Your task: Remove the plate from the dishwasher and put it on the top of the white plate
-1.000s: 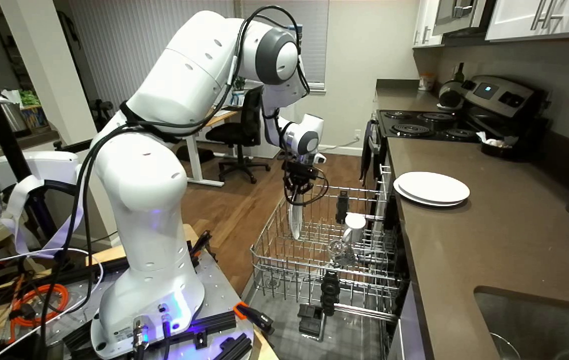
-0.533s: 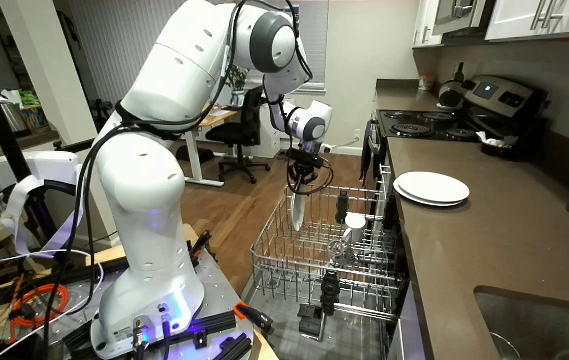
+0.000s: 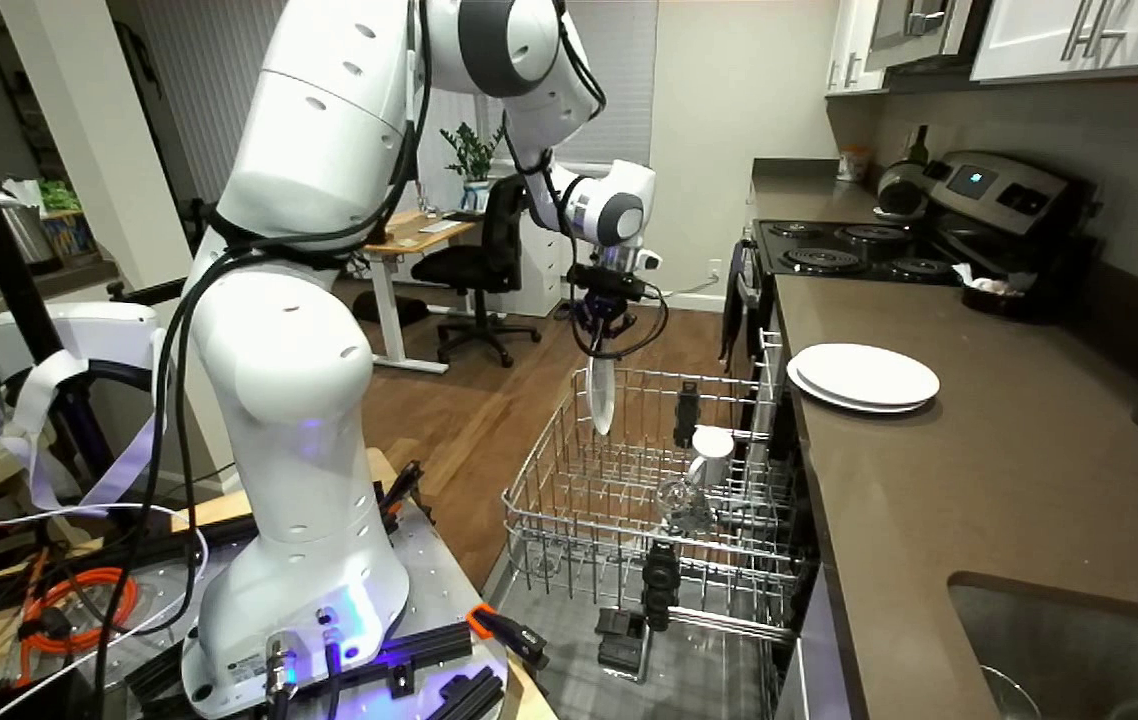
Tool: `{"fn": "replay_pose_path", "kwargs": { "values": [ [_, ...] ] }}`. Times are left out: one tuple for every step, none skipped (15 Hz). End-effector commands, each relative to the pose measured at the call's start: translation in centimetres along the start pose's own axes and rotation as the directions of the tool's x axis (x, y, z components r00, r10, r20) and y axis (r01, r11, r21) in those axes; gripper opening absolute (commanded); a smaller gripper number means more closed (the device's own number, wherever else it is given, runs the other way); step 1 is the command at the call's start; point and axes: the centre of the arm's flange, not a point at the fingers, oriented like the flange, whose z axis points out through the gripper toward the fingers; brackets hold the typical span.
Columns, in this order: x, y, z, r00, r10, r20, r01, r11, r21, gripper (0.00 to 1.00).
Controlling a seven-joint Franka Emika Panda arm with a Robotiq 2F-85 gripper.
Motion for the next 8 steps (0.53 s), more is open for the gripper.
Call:
{"fn": "replay_pose_path", "kwargs": {
  "values": [
    [-2.3,-1.6,-3.0,1.0,0.002,-0.023,-0.004,0.997,-0.078,0.02],
    [-2.6,-1.9,-3.2,0.999,0.002,-0.033,-0.006,0.995,-0.103,0.02],
    [-2.7,-2.1,-3.5,0.999,0.0,-0.049,-0.007,0.991,-0.136,0.02],
    [-2.8,-2.2,-3.8,0.998,-0.006,-0.062,-0.005,0.986,-0.167,0.02],
    [-2.6,-2.3,-4.1,0.996,-0.015,-0.084,-0.002,0.98,-0.201,0.02],
    [-2.5,-2.2,-4.4,0.995,-0.025,-0.102,0.001,0.974,-0.228,0.02],
    [-2.2,-2.1,-4.7,0.992,-0.033,-0.121,0.0,0.964,-0.265,0.02],
    [-2.0,-2.0,-5.0,0.99,-0.041,-0.132,0.001,0.958,-0.288,0.02]
  ]
}}
